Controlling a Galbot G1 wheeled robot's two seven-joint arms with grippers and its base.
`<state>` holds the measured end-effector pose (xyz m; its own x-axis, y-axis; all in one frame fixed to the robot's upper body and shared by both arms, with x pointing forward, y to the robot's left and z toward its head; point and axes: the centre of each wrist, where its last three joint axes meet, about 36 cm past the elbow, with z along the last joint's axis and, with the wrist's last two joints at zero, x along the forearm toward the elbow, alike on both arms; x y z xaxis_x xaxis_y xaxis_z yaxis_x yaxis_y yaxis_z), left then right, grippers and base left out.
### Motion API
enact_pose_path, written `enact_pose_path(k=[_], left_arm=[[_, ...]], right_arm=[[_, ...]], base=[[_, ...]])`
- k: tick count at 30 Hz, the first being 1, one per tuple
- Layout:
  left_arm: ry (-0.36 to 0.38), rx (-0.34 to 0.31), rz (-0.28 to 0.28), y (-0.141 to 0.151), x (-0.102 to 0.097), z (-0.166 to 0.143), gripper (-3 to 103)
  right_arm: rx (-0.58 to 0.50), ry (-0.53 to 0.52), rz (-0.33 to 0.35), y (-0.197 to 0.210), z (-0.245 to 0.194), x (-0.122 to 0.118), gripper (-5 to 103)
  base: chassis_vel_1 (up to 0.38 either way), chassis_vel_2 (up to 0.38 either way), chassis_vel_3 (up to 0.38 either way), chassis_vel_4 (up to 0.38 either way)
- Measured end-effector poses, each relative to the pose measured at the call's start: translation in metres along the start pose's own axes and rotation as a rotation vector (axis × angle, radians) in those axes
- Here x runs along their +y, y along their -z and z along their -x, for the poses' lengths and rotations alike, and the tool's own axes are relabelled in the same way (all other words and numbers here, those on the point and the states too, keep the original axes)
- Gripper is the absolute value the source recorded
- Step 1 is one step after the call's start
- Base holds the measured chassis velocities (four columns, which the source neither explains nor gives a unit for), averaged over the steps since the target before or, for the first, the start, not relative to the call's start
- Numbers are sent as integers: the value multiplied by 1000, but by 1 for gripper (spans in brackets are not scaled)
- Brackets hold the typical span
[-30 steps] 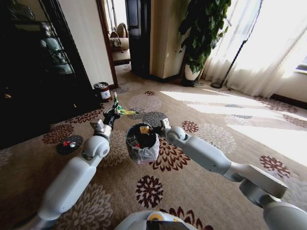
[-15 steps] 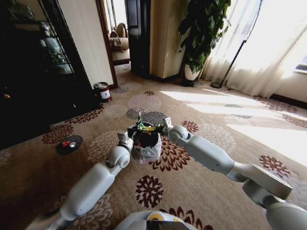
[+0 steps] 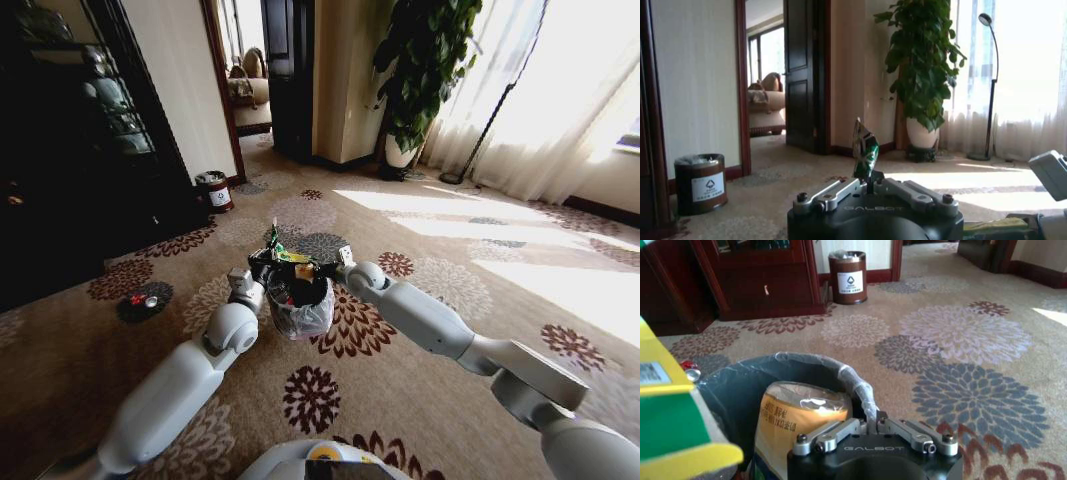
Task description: Pick up the trash from the ground and place it into the trash bin.
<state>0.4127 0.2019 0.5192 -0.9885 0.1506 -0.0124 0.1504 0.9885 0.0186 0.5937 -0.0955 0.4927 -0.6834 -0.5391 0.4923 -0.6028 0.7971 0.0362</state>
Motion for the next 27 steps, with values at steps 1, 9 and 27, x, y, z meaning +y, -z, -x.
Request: enact_pose_path(k=[1, 9, 27], left_arm=[[0, 0, 0, 0, 0, 0, 0], [66, 65, 14, -17, 4, 4, 0], [-60, 166, -30, -41, 10, 27, 11]], right_arm=[[0, 0, 0, 0, 0, 0, 2], [-4, -14, -7, 5, -4, -8, 2], [-16, 6, -12, 3, -17, -4, 2]], base=[[0, 0, 0, 0], [0, 0, 0, 0], [0, 0, 0, 0]])
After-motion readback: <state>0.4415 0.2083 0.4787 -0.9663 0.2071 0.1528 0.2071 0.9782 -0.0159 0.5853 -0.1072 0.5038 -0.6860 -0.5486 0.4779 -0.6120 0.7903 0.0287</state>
